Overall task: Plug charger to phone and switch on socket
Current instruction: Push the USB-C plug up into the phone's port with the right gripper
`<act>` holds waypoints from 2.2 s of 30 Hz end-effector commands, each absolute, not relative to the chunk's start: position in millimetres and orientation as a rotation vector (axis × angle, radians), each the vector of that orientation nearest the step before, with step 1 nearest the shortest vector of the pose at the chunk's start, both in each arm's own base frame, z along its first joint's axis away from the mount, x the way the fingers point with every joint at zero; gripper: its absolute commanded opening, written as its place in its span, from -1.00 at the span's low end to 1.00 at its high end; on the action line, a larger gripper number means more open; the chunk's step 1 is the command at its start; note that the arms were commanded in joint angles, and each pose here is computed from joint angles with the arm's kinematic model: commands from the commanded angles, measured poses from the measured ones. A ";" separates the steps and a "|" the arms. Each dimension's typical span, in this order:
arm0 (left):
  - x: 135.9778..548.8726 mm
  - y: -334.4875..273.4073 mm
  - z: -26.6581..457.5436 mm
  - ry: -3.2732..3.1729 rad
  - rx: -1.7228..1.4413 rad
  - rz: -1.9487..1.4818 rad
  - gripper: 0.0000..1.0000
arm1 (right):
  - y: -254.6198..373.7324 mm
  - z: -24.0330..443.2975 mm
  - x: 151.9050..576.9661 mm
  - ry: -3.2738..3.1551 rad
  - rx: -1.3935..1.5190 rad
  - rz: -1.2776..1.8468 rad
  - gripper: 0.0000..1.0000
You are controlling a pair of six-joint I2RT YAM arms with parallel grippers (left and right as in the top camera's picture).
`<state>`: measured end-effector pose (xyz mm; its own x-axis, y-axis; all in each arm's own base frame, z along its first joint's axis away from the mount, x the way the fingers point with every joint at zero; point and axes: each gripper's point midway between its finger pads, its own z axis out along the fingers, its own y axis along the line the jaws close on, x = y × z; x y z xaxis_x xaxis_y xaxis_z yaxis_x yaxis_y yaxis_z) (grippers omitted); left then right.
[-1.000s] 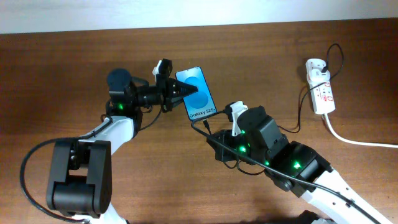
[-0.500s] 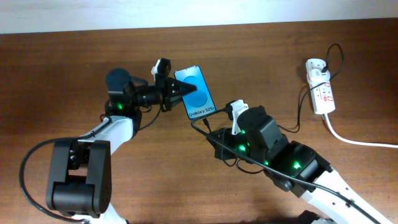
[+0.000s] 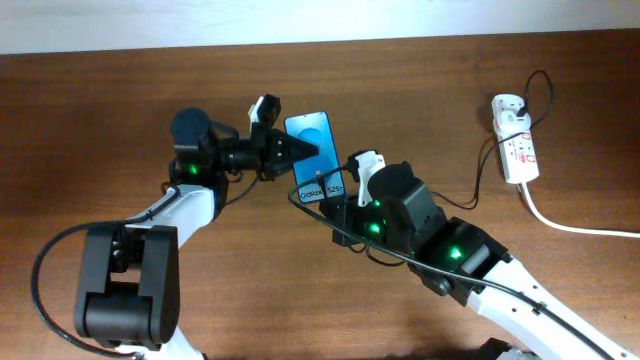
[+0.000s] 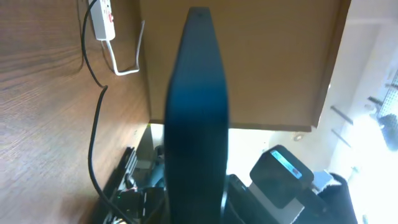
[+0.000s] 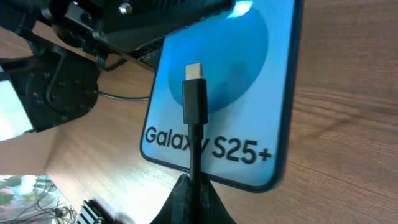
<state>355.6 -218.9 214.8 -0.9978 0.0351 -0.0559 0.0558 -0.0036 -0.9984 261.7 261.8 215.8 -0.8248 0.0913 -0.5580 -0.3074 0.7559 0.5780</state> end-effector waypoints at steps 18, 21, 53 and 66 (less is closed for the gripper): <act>390.3 -202.0 217.5 2.126 -0.121 -2.137 -1.00 | 255.4 211.2 244.5 2.463 -0.167 0.921 -0.92; 389.1 -202.2 217.5 2.130 -0.113 -2.140 -1.00 | 257.5 215.7 247.9 2.436 -0.175 0.930 -0.92; 387.3 -204.1 217.2 2.131 -0.093 -2.139 -1.00 | 260.5 209.4 253.1 2.445 -0.170 0.918 -0.92; 385.0 -204.1 217.2 2.106 0.000 -2.106 -1.00 | 255.8 212.0 245.6 2.456 -0.173 0.920 -0.91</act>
<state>385.4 -202.5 215.1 -0.9893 -0.1284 -0.0700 0.0699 0.0054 -0.9975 246.8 256.3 198.5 -0.8779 0.0581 -0.4754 -0.2599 0.7759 0.5749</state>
